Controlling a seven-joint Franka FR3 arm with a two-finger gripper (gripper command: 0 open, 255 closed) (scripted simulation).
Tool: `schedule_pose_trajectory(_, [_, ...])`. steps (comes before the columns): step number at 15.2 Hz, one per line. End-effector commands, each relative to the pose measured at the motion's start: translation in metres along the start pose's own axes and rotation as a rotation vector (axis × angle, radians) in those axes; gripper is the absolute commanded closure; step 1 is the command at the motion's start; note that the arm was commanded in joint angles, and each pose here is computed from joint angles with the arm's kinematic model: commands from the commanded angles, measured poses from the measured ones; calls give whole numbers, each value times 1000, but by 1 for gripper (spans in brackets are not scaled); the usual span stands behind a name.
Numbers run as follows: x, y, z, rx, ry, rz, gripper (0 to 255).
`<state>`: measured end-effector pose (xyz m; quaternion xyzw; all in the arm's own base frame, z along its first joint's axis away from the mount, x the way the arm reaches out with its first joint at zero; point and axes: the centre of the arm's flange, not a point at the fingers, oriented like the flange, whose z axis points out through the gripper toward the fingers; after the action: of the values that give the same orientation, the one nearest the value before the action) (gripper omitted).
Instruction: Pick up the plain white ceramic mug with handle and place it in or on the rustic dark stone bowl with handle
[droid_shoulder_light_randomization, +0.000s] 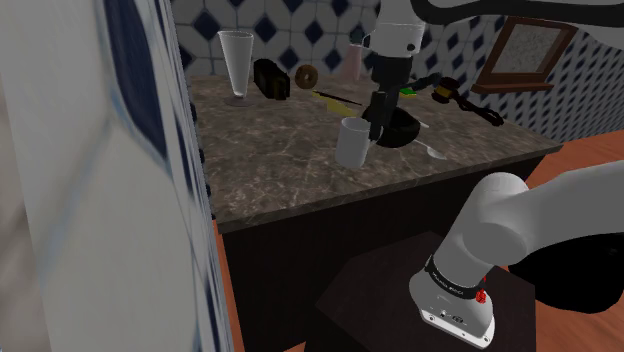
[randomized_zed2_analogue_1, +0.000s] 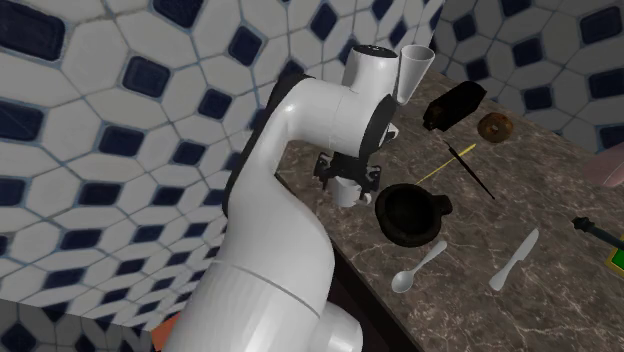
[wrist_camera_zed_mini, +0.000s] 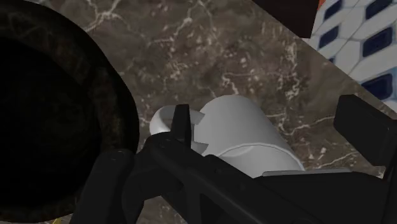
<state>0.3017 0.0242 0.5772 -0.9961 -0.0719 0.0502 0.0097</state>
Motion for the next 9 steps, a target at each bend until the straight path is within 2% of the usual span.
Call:
schedule_pose_trajectory(1, [0, 0, 0, 0, 0, 0, 0])
schedule_pose_trajectory(7, [82, -25, -15, 2, -69, 393, 0])
schedule_pose_trajectory(9, [81, -25, -4, 2, -69, 393, 0])
